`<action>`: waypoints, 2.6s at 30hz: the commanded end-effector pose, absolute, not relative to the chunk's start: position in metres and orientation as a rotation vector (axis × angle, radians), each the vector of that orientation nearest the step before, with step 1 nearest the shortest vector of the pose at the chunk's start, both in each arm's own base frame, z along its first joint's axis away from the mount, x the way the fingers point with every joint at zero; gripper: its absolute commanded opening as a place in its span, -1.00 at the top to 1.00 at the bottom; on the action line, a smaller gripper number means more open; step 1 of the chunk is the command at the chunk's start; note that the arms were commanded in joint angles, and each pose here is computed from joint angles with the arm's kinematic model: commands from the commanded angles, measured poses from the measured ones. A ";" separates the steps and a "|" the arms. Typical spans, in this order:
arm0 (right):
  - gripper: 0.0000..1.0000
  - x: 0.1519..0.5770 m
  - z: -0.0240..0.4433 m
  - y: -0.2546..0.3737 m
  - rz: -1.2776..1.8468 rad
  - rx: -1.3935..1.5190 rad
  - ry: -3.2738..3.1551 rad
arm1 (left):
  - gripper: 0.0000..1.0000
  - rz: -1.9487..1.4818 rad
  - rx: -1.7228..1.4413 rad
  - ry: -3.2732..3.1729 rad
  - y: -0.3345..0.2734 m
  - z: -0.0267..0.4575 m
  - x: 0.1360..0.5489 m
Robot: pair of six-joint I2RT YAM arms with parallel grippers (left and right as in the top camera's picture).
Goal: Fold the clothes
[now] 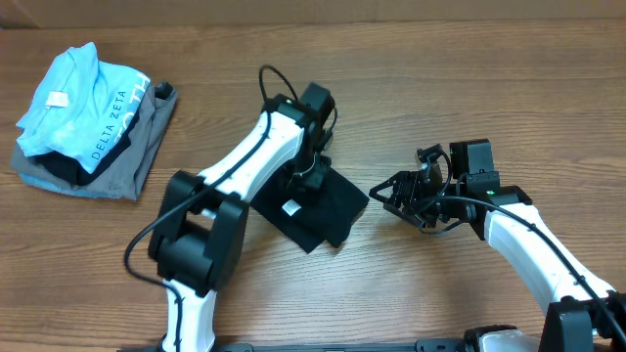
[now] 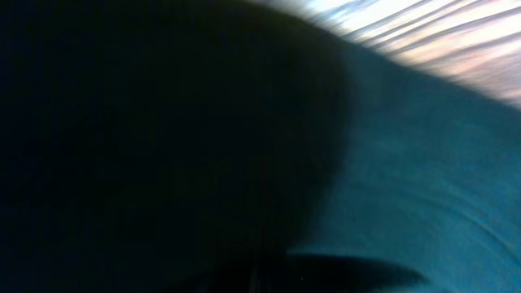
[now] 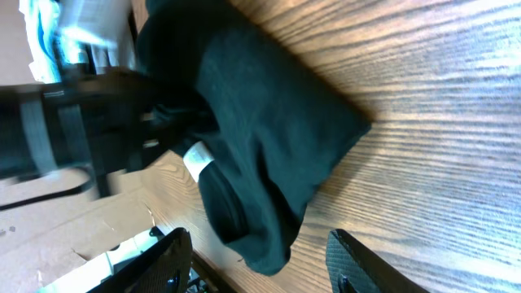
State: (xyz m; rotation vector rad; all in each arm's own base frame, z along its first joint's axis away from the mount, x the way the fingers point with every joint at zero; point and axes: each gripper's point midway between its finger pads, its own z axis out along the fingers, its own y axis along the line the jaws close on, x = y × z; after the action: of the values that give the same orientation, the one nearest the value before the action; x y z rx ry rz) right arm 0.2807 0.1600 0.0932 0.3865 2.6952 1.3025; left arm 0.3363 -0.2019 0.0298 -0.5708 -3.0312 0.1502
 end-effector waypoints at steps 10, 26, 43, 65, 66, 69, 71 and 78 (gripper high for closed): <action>0.41 0.283 0.117 0.193 1.377 0.211 2.627 | 0.57 0.211 -0.487 -3.152 -0.205 0.093 0.365; 0.38 0.293 0.102 0.182 1.222 0.399 2.660 | 0.92 0.098 0.028 -3.129 -0.081 0.088 0.374; 0.38 0.296 0.098 0.162 1.194 0.468 2.662 | 0.92 0.212 0.068 -2.926 -0.101 -0.020 0.295; 0.38 0.304 0.083 0.096 1.048 0.691 2.644 | 0.75 0.171 -0.038 -2.993 -0.151 0.071 0.265; 0.39 0.307 0.087 0.094 1.072 0.652 2.623 | 0.68 0.184 -0.078 -3.048 -0.151 0.085 0.272; 0.27 0.311 0.093 0.091 1.113 0.590 2.588 | 0.52 0.279 -0.287 -3.231 -0.161 0.123 0.303; 0.19 0.312 0.097 0.092 1.143 0.535 2.567 | 0.47 0.358 -0.462 -3.331 -0.173 0.140 0.324; 0.03 0.312 0.106 0.096 1.223 0.494 2.535 | 0.43 0.398 -0.853 -3.436 -0.204 0.115 0.386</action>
State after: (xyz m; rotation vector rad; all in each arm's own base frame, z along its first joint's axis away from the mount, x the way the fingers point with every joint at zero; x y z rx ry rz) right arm 0.3081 0.0910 0.0880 0.5825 2.5842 1.1648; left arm 0.3735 -0.1995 0.1533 -0.6071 -3.5030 0.5068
